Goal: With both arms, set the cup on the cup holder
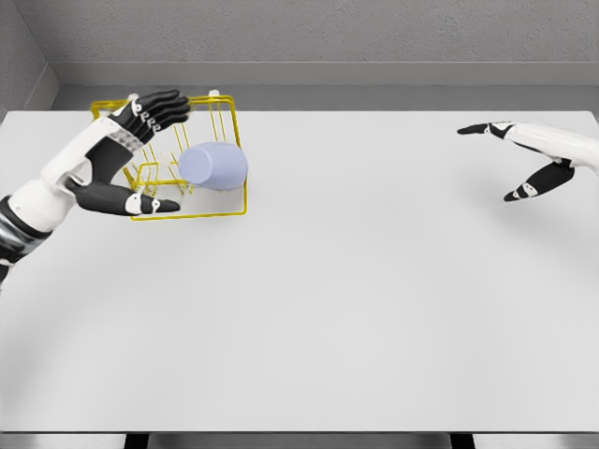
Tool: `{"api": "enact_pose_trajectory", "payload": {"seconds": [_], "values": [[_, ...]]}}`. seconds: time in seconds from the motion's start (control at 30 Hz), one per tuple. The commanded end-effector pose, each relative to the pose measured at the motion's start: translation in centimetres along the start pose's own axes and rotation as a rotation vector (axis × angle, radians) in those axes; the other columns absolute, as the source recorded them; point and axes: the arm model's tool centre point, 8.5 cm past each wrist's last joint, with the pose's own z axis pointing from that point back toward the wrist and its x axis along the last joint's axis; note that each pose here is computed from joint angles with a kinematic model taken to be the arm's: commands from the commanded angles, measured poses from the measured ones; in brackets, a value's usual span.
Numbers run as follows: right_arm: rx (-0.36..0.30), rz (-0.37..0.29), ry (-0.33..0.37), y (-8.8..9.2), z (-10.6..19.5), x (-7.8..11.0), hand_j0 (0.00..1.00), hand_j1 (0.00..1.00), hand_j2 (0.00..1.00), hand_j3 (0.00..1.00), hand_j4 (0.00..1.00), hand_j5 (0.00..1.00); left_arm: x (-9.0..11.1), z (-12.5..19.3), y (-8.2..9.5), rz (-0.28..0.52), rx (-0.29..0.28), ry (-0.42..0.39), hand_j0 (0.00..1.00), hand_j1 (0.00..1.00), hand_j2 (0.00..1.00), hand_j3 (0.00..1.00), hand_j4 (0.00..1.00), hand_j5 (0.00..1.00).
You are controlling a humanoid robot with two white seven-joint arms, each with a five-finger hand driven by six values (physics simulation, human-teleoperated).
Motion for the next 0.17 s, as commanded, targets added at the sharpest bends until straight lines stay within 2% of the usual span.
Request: {"api": "enact_pose_trajectory", "payload": {"seconds": [0.0,0.03,0.13], "values": [[-0.006,-0.004,0.000,-0.2,0.1,0.0,1.00,1.00,1.00,1.00,1.00,1.00,4.4,0.9,1.3,-0.166,-0.089,-0.058,1.00,1.00,1.00,1.00,1.00,1.00],[-0.006,-0.004,0.000,-0.2,0.1,0.0,1.00,1.00,1.00,1.00,1.00,1.00,5.0,1.8,1.4,-0.224,-0.123,-0.067,1.00,1.00,1.00,1.00,1.00,1.00],[-0.006,-0.003,0.001,-0.2,0.1,0.0,1.00,1.00,1.00,1.00,1.00,1.00,4.8,3.0,0.7,-0.235,-0.170,-0.047,1.00,1.00,1.00,1.00,1.00,1.00]]}}
